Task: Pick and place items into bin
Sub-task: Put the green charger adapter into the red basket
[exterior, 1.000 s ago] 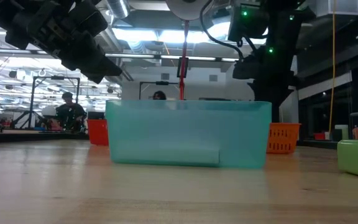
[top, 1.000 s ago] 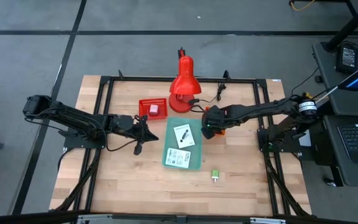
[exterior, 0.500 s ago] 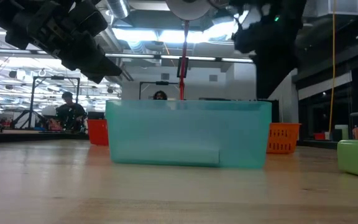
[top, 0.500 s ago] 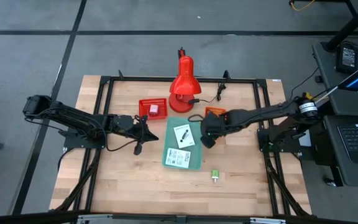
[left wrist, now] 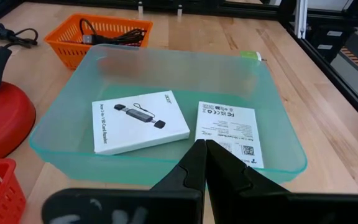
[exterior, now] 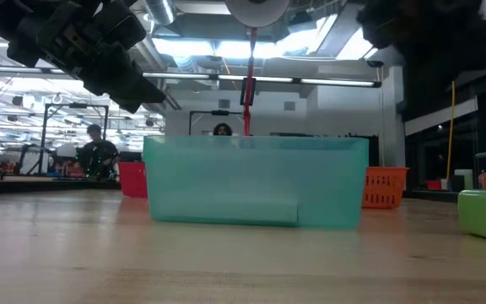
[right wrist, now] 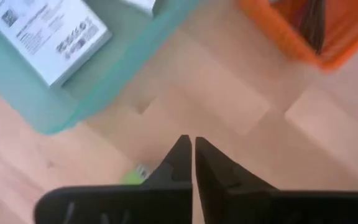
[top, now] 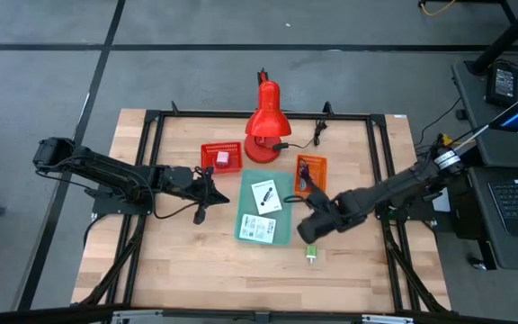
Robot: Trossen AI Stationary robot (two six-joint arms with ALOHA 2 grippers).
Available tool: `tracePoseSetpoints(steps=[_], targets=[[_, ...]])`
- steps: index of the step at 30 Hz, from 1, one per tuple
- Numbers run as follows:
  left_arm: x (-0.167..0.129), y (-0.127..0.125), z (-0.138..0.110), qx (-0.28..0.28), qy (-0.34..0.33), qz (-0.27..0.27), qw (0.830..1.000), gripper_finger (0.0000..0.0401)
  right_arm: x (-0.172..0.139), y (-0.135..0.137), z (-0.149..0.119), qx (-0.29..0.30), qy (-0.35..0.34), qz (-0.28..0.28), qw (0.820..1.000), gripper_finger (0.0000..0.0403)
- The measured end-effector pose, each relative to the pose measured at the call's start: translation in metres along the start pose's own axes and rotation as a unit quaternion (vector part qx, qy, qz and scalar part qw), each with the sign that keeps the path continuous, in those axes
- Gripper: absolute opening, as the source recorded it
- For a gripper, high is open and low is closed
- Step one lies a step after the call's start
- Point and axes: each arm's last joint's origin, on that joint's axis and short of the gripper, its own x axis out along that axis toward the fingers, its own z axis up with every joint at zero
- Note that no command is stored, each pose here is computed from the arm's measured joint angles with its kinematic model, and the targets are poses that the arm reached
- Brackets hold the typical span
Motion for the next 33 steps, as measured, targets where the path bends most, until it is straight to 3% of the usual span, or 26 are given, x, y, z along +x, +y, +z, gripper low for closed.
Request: tracePoseSetpoints(steps=[14,18,24,29,33], targets=[[0.000,0.000,0.004,0.026,-0.020,-0.001,0.999,0.0004,-0.012,0.014,-0.062,0.107,0.023,0.012,0.994,0.0000],[0.000,0.000,0.004,0.027,-0.020,-0.001,0.999,0.0004,-0.011,0.039,-0.075,0.100,0.059,-0.015,0.993,0.0000],[0.000,0.000,0.004,0.027,-0.020,-0.001,0.999,0.0004,-0.021,0.080,-0.084,0.107,0.050,-0.081,0.990,0.0000],[0.000,0.000,0.004,0.027,-0.020,-0.002,0.999,0.0004,-0.026,0.105,-0.092,0.111,0.031,-0.060,0.992,0.0000],[0.000,-0.001,0.004,0.027,-0.019,-0.011,0.999,0.0004,-0.024,0.109,-0.094,0.136,0.019,-0.059,0.989,0.0002]])
